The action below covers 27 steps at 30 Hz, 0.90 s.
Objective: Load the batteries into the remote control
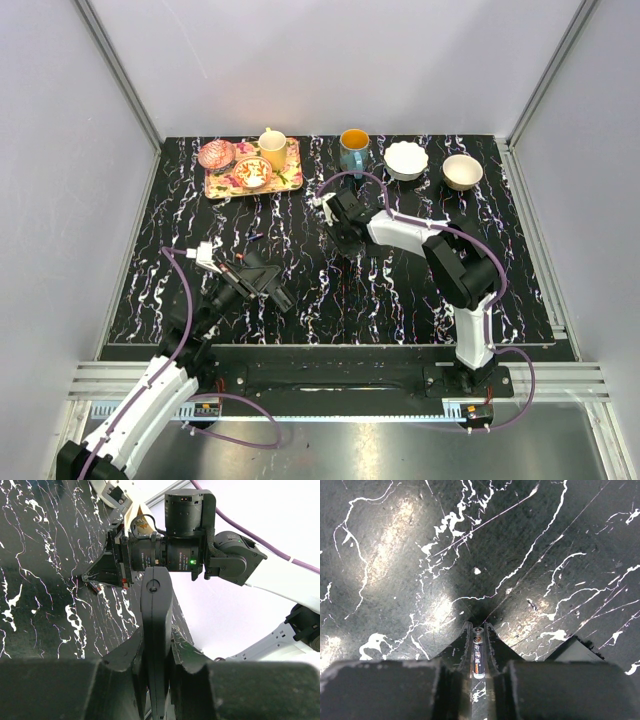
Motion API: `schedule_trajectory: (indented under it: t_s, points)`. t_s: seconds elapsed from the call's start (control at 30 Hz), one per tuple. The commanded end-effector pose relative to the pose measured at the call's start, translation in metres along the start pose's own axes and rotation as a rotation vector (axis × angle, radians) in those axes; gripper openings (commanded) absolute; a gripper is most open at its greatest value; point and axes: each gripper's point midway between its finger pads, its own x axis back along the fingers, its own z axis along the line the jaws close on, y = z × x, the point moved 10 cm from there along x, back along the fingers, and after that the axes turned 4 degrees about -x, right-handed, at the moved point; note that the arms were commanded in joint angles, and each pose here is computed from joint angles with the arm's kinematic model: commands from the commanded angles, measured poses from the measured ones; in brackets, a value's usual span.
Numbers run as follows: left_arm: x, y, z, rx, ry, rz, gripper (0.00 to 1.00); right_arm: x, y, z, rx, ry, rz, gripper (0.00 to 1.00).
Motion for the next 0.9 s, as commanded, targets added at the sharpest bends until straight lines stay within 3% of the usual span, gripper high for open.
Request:
schedule_trajectory:
  t_s: [0.0, 0.07, 0.3, 0.33, 0.43, 0.57, 0.87]
  points:
    - [0.001, 0.003, -0.004, -0.020, -0.038, -0.021, 0.00, -0.008, -0.003, -0.001, -0.056, -0.034, 0.027, 0.05]
    - [0.000, 0.003, -0.005, -0.019, -0.036, -0.016, 0.00, -0.009, -0.001, -0.003, -0.119, -0.040, 0.035, 0.00]
    - [-0.002, 0.004, -0.005, -0.019, -0.034, -0.012, 0.00, -0.002, 0.009, -0.005, -0.284, -0.083, 0.022, 0.00]
    - [-0.003, 0.005, -0.005, -0.019, -0.032, -0.015, 0.00, -0.001, 0.010, -0.003, -0.286, -0.054, 0.032, 0.03]
    - [-0.004, 0.005, -0.005, -0.019, -0.033, -0.010, 0.00, 0.001, 0.013, -0.002, -0.281, -0.038, 0.057, 0.26]
    - [-0.005, 0.004, -0.004, -0.015, -0.033, -0.008, 0.00, 0.004, 0.013, -0.003, -0.279, -0.048, 0.066, 0.36]
    - [-0.005, 0.003, -0.003, -0.010, -0.032, -0.007, 0.00, 0.003, 0.006, -0.005, -0.245, -0.064, 0.110, 0.36]
